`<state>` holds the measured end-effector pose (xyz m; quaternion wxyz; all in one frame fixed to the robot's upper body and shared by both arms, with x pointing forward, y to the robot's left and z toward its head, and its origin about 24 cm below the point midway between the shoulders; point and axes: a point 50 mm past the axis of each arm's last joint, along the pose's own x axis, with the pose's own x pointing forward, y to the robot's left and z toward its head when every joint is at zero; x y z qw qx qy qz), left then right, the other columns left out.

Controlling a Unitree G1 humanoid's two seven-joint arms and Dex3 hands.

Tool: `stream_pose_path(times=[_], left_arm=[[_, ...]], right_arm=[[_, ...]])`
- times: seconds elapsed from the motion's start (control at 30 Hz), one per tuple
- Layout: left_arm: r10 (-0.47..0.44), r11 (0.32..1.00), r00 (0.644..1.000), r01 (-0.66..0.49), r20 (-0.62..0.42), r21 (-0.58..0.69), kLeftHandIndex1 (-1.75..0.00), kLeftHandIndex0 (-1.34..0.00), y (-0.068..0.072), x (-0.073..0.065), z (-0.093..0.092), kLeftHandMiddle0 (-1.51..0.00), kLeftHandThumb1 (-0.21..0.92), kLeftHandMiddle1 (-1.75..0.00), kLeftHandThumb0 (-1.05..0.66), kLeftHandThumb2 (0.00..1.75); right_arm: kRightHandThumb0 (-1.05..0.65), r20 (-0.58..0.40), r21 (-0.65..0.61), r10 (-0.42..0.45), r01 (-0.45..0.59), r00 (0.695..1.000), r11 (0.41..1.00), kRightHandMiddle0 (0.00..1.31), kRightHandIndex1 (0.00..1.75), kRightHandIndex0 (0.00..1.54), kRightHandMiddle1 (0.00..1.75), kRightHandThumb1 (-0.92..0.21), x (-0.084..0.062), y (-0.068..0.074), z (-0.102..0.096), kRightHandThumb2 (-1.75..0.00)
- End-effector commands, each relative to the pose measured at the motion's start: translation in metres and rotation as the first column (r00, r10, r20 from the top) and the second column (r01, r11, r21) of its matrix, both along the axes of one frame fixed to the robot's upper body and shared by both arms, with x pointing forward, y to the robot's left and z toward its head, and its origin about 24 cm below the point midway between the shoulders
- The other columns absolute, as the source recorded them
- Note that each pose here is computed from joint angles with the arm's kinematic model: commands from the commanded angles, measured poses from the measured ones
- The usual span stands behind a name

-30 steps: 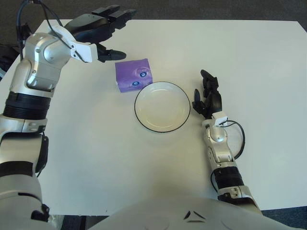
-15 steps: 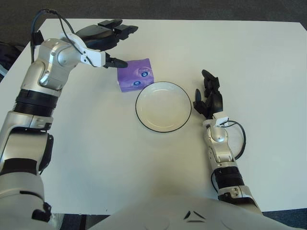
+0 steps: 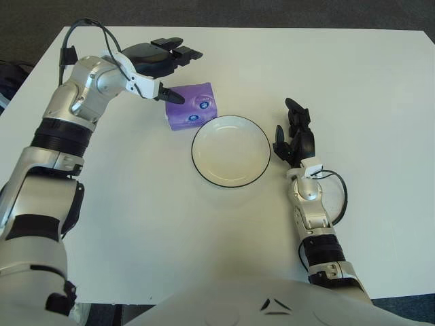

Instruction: Put the tissue paper into the plate.

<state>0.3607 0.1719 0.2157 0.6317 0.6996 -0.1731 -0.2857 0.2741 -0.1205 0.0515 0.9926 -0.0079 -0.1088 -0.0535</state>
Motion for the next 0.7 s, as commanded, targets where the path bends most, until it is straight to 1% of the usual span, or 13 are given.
stream_pose_path(times=[0.0,0.03,0.1,0.27,0.47,0.67], left_arm=[[-0.002,0.999,1.000,0.003,-0.012,0.045,-0.44,0.00,-0.001,0.005,-0.006,-0.01,0.92,0.00,-1.04,0.44],[0.014,0.998,0.999,-0.012,-0.032,0.059,-0.44,0.00,0.000,0.008,-0.017,-0.01,0.92,0.00,-1.05,0.44],[0.033,0.996,0.998,-0.028,-0.055,0.087,-0.43,0.00,0.001,0.011,-0.025,-0.01,0.92,0.00,-1.05,0.44],[0.048,0.988,0.995,-0.035,-0.082,0.149,-0.41,0.00,0.000,0.015,-0.029,0.00,0.92,0.00,-1.05,0.45],[0.047,0.978,0.993,-0.025,-0.104,0.207,-0.40,0.00,-0.003,0.017,-0.033,0.00,0.92,0.00,-1.05,0.47],[0.057,0.971,0.991,-0.026,-0.123,0.236,-0.39,0.00,-0.005,0.018,-0.037,0.00,0.92,0.00,-1.05,0.48]], right_arm=[[-0.64,-0.215,-0.010,-0.026,0.024,0.976,1.000,0.00,0.15,0.28,0.65,-0.92,-0.013,-0.007,-0.041,-0.71],[-0.64,-0.215,-0.011,-0.025,0.023,0.976,1.000,0.00,0.15,0.29,0.64,-0.92,-0.013,-0.007,-0.041,-0.71],[-0.65,-0.212,-0.010,-0.023,0.021,0.977,1.000,0.00,0.15,0.29,0.63,-0.92,-0.013,-0.007,-0.041,-0.71],[-0.64,-0.207,-0.006,-0.023,0.023,0.978,1.000,0.00,0.15,0.28,0.62,-0.92,-0.013,-0.006,-0.041,-0.71],[-0.64,-0.212,-0.007,-0.031,0.031,0.977,1.000,0.00,0.15,0.28,0.62,-0.92,-0.013,-0.006,-0.041,-0.70],[-0.63,-0.215,-0.005,-0.035,0.034,0.976,0.999,0.00,0.14,0.28,0.62,-0.92,-0.013,-0.007,-0.042,-0.71]])
